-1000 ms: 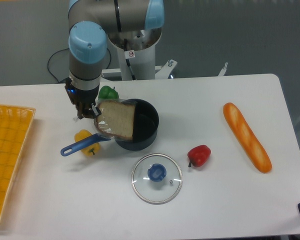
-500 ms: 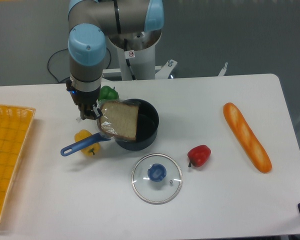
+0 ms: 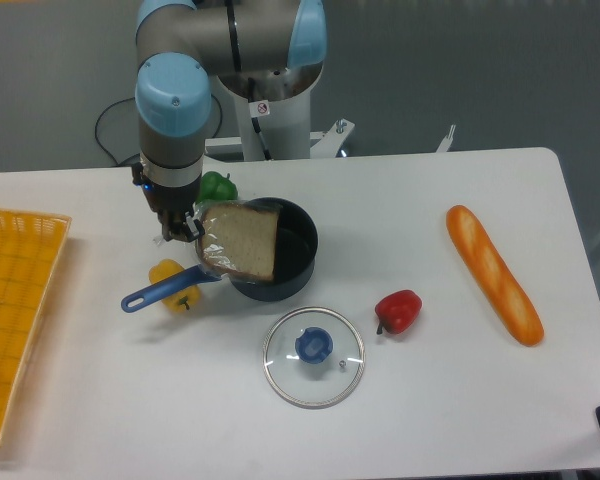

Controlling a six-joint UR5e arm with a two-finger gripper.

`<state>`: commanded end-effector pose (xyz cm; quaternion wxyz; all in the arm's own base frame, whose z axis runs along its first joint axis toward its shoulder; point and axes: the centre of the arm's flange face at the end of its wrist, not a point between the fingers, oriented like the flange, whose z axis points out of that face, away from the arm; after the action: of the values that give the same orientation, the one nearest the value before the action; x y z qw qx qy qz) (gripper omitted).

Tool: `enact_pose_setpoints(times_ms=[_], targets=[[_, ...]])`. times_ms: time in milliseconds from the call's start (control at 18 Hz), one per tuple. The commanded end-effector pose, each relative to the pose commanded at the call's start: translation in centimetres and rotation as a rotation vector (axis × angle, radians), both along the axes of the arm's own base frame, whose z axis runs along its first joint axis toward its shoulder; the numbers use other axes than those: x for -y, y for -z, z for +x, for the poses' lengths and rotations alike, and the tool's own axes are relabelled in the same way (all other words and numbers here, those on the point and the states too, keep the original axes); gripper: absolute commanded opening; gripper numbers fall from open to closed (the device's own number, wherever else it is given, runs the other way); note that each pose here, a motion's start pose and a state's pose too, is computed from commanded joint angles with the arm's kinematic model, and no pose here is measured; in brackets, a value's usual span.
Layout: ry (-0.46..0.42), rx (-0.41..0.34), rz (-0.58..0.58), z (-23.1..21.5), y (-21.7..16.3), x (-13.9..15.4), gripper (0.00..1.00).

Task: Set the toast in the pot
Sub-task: 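Lower the toast slice into the saucepan, tilting it inside the rim, then open the gripper to release the toast into the saucepan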

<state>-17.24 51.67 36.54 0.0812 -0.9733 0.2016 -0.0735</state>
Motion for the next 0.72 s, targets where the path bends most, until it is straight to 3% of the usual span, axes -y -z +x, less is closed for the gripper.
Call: enact_pose_setpoints(times_ms=[167,389,444,722], targets=[[0.004,-0.027,-0.022,-0.2,0.4,0.0,0.62],[0.014,-0.057,-0.042,-0.1,0.4,-0.3,0.83],[0.013,-0.059,-0.039,-0.1,0.3,-0.3,0.96],[0.002,-0.072,-0.009,-0.6,-1.4,-0.9,1.0]])
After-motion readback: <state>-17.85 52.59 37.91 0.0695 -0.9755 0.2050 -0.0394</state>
